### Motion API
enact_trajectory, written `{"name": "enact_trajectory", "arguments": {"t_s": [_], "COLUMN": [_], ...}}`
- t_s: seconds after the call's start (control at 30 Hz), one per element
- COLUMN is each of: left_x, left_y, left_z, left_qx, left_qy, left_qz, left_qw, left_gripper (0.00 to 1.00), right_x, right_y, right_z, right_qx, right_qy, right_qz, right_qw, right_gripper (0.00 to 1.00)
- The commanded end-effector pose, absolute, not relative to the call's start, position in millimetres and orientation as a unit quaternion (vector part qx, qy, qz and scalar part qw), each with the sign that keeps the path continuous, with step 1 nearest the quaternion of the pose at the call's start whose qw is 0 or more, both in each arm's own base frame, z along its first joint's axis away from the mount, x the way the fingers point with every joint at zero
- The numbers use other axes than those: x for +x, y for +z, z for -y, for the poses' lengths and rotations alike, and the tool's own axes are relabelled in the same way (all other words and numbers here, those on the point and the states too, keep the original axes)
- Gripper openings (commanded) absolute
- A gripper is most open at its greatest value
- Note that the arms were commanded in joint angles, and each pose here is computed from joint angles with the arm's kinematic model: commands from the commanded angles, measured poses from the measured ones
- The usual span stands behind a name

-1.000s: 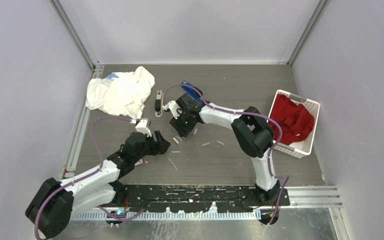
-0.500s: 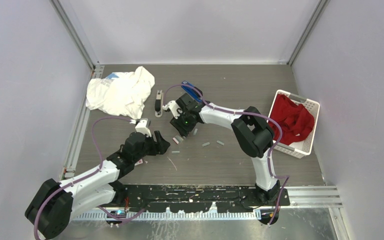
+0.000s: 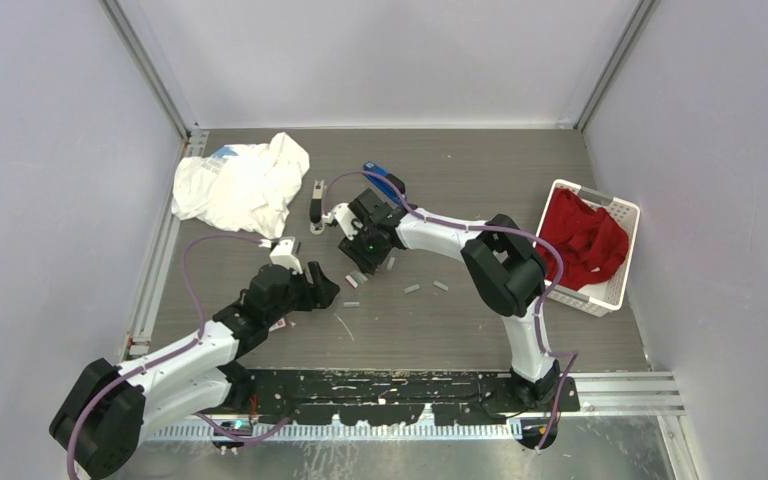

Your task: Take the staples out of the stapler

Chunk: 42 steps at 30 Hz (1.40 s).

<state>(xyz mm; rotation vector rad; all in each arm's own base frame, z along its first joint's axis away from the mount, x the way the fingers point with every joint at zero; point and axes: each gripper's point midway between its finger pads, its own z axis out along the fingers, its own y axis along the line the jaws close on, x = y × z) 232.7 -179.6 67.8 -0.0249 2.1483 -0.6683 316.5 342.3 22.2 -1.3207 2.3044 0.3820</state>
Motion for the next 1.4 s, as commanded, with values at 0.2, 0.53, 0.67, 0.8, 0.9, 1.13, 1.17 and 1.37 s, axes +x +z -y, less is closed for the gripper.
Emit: {"name": "enact_trajectory", "arguments": {"t_s": [0.2, 0.53, 0.67, 0.8, 0.9, 1.13, 1.17, 1.37], "left_x": [240.3, 240.8, 240.6, 240.7, 240.8, 240.4, 240.4, 239.6], "left_y": [81.1, 82.9, 83.6, 83.9, 84.2, 84.7, 84.8, 85.1], "left_z": [180.2, 180.4, 180.6, 180.3, 180.5, 180.6, 180.5, 180.1], "left_qx": [-0.011, -0.011, -0.01, -0.01, -0.009, -0.01, -0.01, -0.01], "left_qy": [-0.272, -0.273, -0.273, -0.272, -0.272, -0.273, -0.273, -0.274], "left_qz": [-0.848, -0.848, -0.848, -0.848, -0.848, -0.847, -0.847, -0.847], "left_qw": [0.454, 0.455, 0.455, 0.455, 0.455, 0.455, 0.455, 0.455], "left_gripper": [0.67, 0.67, 0.67, 0.67, 0.67, 0.67, 0.67, 0.67], "right_x": [331.5, 329.7, 330.0, 330.4, 330.9, 330.9, 331.1, 331.0], "right_y": [59.9, 61.7, 62.6, 63.4, 64.9, 67.0, 67.7, 70.6], "right_z": [-343.6, -345.2, -345.0, -345.1, -345.0, -344.7, -344.9, -344.8], "right_qx": [-0.481, -0.481, -0.48, -0.479, -0.479, -0.479, -0.479, -0.478], "right_qy": [0.119, 0.126, 0.126, 0.125, 0.125, 0.124, 0.125, 0.126], "right_qz": [-0.82, -0.819, -0.819, -0.819, -0.818, -0.817, -0.817, -0.816], "right_qw": [0.287, 0.287, 0.289, 0.29, 0.292, 0.295, 0.295, 0.298], "right_gripper": [0.47, 0.43, 0.42, 0.4, 0.39, 0.39, 0.39, 0.39]}}
